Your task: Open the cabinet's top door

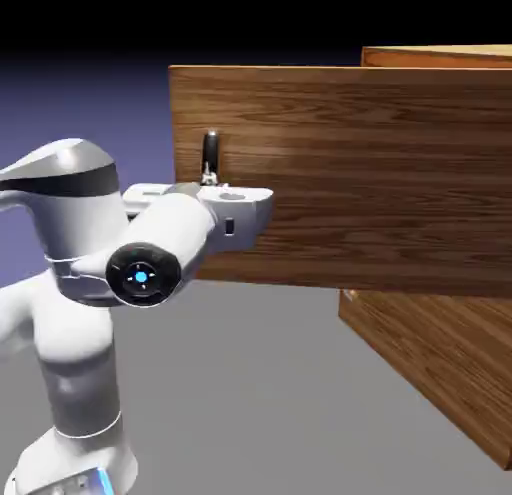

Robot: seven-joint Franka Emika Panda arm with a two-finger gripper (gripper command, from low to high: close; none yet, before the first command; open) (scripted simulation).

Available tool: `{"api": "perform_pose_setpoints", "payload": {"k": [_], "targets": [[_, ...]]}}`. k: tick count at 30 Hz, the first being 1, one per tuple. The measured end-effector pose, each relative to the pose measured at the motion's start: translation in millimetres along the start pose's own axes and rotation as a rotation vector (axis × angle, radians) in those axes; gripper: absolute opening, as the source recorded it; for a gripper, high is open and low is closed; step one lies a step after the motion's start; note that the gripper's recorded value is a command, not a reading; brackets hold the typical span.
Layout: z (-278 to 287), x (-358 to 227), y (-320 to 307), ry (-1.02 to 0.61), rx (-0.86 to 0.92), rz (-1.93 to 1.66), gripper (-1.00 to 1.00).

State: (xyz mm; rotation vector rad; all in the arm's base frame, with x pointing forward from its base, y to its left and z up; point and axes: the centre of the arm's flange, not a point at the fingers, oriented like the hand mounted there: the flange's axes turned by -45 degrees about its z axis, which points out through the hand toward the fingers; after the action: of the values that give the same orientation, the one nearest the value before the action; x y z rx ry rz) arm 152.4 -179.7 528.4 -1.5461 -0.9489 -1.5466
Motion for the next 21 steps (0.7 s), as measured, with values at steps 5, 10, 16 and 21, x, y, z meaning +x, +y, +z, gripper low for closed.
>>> {"api": "perform_pose_setpoints", "payload": {"k": [5, 10, 16, 21], "targets": [[-54, 0, 18, 0.000, 0.105, 0.000, -1.00], [-100, 0, 39, 0.000, 0.200, 0.000, -1.00], [-148, 0, 68, 0.000, 0.304, 0.000, -1.00], [-183, 0, 92, 0.000, 0.383, 0.000, -1.00]]}}
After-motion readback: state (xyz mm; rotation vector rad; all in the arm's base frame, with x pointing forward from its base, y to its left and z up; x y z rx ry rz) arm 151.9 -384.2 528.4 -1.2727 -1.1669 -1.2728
